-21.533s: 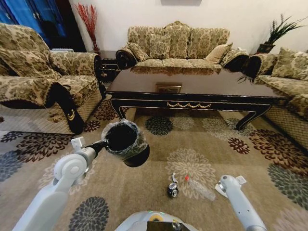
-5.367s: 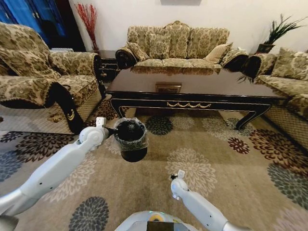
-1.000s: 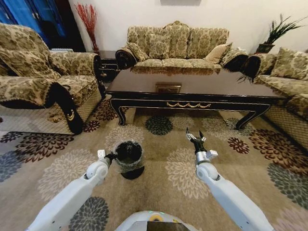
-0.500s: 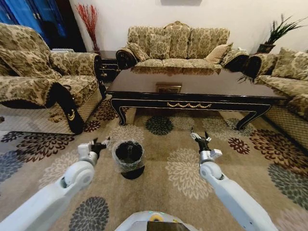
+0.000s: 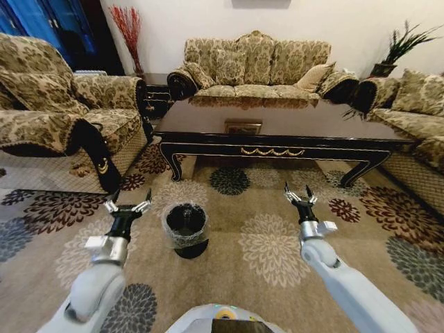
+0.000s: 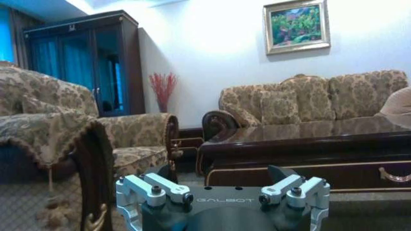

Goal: Move to the front of the table and pick up the trash from the floor, then place it into the trash bin.

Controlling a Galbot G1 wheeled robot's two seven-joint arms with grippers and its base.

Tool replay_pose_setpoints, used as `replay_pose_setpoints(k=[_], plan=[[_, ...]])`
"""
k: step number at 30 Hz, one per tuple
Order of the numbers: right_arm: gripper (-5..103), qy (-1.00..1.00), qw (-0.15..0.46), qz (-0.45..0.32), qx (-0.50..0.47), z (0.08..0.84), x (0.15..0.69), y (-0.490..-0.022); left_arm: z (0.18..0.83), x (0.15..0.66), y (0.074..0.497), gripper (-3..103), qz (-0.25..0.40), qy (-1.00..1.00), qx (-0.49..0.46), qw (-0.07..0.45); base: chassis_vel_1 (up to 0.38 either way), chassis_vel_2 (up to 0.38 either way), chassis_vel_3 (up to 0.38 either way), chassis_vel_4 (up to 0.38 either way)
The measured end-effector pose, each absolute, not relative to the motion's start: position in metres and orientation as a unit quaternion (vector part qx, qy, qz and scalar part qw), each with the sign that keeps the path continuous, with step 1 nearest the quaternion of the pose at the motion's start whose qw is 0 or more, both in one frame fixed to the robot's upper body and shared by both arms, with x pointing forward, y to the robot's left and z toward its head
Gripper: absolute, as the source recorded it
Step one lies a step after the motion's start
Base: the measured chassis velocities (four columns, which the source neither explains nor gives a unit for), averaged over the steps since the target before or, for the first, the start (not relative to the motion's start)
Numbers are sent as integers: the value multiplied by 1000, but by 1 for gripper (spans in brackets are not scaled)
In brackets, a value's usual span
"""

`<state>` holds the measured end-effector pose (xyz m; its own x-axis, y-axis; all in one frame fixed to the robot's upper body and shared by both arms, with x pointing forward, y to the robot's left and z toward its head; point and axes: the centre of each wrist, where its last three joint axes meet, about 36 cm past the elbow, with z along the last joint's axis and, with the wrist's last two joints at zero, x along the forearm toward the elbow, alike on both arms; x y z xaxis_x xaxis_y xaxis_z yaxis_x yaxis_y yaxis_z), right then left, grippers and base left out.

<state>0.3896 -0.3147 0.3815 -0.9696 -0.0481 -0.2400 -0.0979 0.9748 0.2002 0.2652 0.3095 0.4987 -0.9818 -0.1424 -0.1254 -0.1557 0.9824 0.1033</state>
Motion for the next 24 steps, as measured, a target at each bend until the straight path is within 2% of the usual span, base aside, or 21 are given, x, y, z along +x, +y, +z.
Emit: replay_pose_setpoints(k=[8,14,24], plan=[[100,990,100,83,-52,373,353,-314,510,263,312,100,58,993,-79,63,0,0,0,0],[100,991,93,72,-58,368,336,-314,513,260,303,100,34,995,-69,69,57,-66,-63,65],[100,991,93,70,-61,368,335,-314,513,250,296,100,29,996,-68,57,230,-220,-206,215]])
